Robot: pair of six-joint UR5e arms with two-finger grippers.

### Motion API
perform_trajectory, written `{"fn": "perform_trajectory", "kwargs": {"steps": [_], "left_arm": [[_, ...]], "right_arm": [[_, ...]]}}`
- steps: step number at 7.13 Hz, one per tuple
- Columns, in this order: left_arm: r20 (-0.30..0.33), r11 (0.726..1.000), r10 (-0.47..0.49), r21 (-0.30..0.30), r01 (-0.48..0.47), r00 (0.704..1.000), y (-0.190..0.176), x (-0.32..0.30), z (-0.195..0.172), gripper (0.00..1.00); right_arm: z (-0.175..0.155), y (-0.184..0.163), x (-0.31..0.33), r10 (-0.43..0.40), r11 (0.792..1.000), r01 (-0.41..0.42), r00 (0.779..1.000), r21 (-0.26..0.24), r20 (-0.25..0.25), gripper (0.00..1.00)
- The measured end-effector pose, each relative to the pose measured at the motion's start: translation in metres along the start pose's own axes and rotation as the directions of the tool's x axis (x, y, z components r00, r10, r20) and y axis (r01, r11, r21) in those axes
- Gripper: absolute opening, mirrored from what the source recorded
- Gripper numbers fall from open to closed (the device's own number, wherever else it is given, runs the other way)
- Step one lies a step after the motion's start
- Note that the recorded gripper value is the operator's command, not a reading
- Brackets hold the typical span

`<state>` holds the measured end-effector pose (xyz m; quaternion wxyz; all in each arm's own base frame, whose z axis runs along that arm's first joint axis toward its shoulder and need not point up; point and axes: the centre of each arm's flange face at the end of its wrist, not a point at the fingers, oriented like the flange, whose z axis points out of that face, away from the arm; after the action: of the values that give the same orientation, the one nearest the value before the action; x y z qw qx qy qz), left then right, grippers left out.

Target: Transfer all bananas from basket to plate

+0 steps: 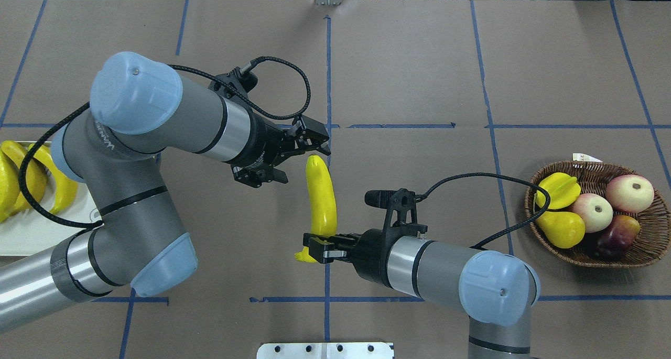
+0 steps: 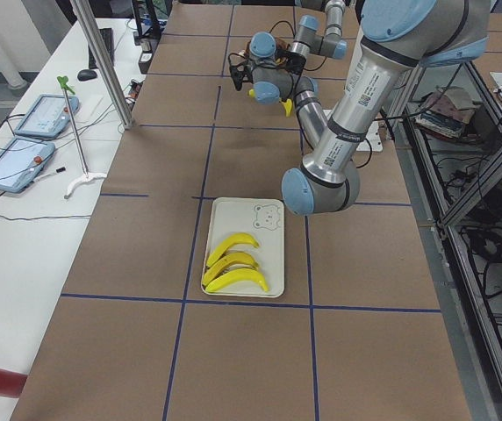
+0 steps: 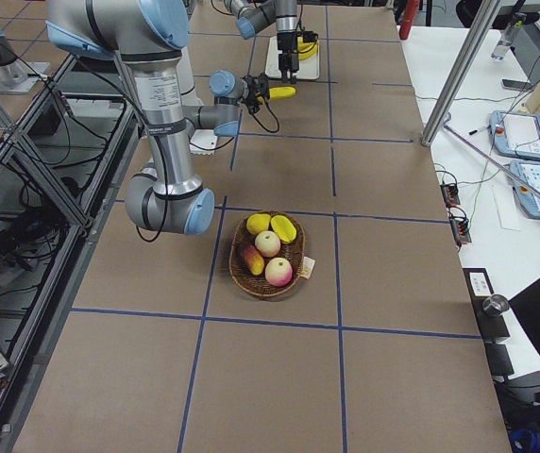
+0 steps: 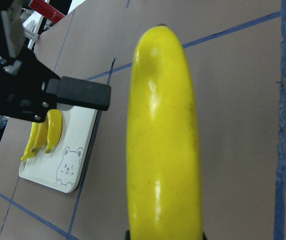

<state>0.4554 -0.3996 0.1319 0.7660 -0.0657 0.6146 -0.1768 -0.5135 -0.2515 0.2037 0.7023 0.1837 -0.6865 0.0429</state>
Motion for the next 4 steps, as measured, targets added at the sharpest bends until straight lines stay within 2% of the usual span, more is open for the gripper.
{"fn": "perform_trajectory", "kwargs": {"steps": [1,2,3,4], "left_arm": [[-0.003,1.000,0.000,0.010,0.000,1.000,0.008,-0.002,0.011,0.99],[-0.003,1.000,0.001,0.015,-0.001,1.000,0.014,-0.004,0.018,0.80],[0.000,1.000,0.003,0.014,-0.003,1.000,0.018,-0.005,0.023,0.49],[0.002,1.000,0.003,0.012,-0.003,1.000,0.020,-0.006,0.026,0.27]], "right_arm": [[0.000,0.000,-0.001,0.002,1.000,-0.002,1.000,0.002,0.002,0.16],[0.000,0.000,-0.001,0.003,1.000,-0.003,1.000,0.003,0.002,0.16],[0.000,0.001,-0.002,0.003,1.000,-0.003,1.000,0.004,0.003,0.18],[0.000,0.000,-0.002,0.006,1.000,-0.006,1.000,0.004,0.004,0.19]]}}
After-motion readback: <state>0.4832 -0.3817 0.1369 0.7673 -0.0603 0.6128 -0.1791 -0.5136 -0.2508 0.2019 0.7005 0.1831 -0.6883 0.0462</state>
